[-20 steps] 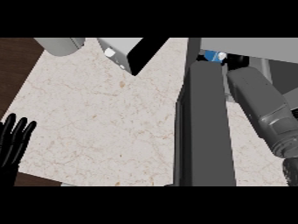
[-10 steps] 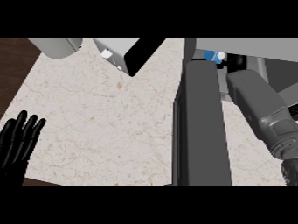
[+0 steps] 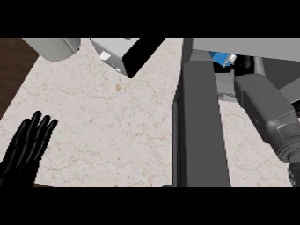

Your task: Pick up the milk, place it into the microwave and close the microwave

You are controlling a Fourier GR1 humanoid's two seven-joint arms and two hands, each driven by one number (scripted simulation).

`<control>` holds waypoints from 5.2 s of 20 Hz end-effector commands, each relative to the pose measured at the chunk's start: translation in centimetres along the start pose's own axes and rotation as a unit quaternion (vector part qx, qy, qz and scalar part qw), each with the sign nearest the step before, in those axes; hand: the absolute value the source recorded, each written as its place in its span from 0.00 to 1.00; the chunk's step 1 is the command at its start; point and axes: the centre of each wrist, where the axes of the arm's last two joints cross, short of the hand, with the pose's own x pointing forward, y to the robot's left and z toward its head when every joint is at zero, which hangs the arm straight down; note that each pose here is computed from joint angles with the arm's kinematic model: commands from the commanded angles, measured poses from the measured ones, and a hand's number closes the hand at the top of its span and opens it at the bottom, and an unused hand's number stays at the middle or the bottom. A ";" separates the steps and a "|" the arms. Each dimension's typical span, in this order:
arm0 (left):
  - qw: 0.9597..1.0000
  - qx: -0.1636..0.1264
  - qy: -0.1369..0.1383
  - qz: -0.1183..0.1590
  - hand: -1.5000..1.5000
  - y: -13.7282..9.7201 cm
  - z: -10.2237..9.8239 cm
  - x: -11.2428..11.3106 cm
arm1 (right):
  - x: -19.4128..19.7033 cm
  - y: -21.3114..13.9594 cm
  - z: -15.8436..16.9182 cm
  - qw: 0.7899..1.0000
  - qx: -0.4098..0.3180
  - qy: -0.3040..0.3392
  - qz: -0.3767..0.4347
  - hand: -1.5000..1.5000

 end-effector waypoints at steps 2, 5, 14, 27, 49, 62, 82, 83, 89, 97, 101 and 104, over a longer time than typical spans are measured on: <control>1.000 -0.006 -0.001 0.004 0.00 -0.7 -0.2 -0.3 | -1.2 0.3 1.2 1.000 0.016 -0.001 -0.024 0.00; 1.000 -0.007 -0.004 0.002 0.00 -1.0 -0.6 -0.4 | -1.6 -1.0 0.8 0.999 0.028 -0.008 -0.038 0.00; 1.000 -0.021 0.011 0.012 0.00 -2.4 -0.6 -1.4 | -4.2 -0.4 3.6 0.997 0.042 0.006 -0.066 0.00; 0.994 -0.097 0.043 0.016 0.00 -3.1 -4.1 -4.5 | -8.4 1.6 10.2 0.977 0.091 0.010 -0.193 0.00; 0.948 -0.284 0.130 -0.052 1.00 -11.2 -5.6 -11.8 | -12.1 -3.2 18.2 0.971 0.121 -0.018 -0.206 0.00; 0.912 -0.375 0.155 -0.054 1.00 -18.3 -4.1 -14.6 | -7.2 -12.7 22.1 0.973 0.097 -0.052 -0.204 0.00; 0.981 -0.177 0.073 -0.037 1.00 -22.7 -10.1 -11.9 | -0.6 -15.4 19.1 0.919 0.234 -0.128 -0.291 0.00; 0.981 -0.174 0.079 -0.035 1.00 -22.8 -11.2 -11.4 | -0.3 -15.6 19.4 0.914 0.244 -0.134 -0.296 0.00; 0.987 -0.136 0.077 -0.032 1.00 -22.6 -14.0 -10.8 | 1.6 -15.2 18.1 0.898 0.269 -0.157 -0.309 0.00; 0.993 -0.060 0.100 -0.016 1.00 -21.5 -18.0 -10.1 | 2.9 -15.9 17.8 0.883 0.285 -0.170 -0.331 0.00; 0.997 -0.016 0.074 0.020 1.00 -20.7 -19.6 -9.5 | 2.9 -16.1 17.6 0.882 0.291 -0.162 -0.333 0.00; 0.997 -0.007 0.077 0.025 1.00 -20.3 -20.1 -9.8 | 3.5 -16.5 16.9 0.881 0.292 -0.171 -0.331 0.00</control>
